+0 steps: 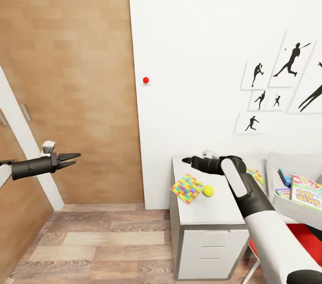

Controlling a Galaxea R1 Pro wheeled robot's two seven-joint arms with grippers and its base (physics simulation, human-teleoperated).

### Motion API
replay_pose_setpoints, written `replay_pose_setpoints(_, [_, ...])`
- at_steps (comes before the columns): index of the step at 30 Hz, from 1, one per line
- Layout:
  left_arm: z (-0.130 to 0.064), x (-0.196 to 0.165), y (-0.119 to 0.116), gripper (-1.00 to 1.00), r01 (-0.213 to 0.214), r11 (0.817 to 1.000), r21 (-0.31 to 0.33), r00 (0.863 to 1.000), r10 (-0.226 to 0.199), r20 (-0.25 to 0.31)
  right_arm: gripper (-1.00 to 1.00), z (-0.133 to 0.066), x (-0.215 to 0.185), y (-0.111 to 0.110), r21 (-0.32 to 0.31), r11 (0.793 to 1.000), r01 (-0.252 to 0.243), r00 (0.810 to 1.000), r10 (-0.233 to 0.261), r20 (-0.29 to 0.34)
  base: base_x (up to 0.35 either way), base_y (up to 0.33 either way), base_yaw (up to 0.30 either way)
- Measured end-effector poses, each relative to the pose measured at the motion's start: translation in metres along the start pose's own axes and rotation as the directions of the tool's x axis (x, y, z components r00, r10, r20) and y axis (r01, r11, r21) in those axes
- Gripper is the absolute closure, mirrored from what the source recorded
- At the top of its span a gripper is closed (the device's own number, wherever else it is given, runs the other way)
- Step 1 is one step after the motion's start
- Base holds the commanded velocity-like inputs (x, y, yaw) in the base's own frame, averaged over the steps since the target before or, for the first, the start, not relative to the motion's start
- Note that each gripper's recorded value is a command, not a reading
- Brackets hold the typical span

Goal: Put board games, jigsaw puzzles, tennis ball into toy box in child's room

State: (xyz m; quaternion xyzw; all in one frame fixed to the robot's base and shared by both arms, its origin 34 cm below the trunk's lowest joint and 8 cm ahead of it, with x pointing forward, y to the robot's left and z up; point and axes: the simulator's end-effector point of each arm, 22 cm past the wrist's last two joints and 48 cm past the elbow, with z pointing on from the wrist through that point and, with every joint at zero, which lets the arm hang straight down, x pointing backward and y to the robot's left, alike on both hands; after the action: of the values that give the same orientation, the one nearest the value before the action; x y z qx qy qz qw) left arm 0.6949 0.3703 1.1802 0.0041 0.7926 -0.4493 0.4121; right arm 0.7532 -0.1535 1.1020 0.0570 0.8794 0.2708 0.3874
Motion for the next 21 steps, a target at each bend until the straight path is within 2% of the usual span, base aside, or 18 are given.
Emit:
replay_pose_setpoints(3, [0.001,0.001,0.002,-1.00,0.002,1.000,-0.002,1.000,-0.002,-0.002,-1.00,0.010,-0.002,-0.020,0.076,0.997,-0.018,0.999,0.021,-0.032,0.002,0.005,0.184])
replay_pose_setpoints(6, [0.003,0.002,0.005,-1.00,0.002,1.000,-0.008,1.000,-0.002,-0.004,-1.00,0.018,-0.007,-0.045,0.181,0.983,-0.034,0.997,0.046,-0.066,0.001,0.001,0.184])
replay_pose_setpoints(9, [0.007,0.010,0.011,-1.00,-0.004,1.000,-0.028,1.000,0.003,-0.029,-1.00,0.021,-0.009,-0.061,0.244,0.969,-0.041,0.994,0.065,-0.087,0.016,-0.009,0.184])
replay_pose_setpoints(16, [0.021,0.031,0.022,-1.00,-0.015,0.998,-0.063,0.996,0.009,-0.092,-1.00,0.023,-0.006,-0.082,0.297,0.953,-0.051,0.991,0.086,-0.106,0.091,-0.160,0.181])
replay_pose_setpoints(21, [0.044,0.053,0.038,-1.00,-0.044,0.990,-0.136,0.988,0.023,-0.154,-1.00,0.022,-0.004,-0.092,0.322,0.946,-0.049,0.990,0.089,-0.110,0.039,-0.066,0.063])
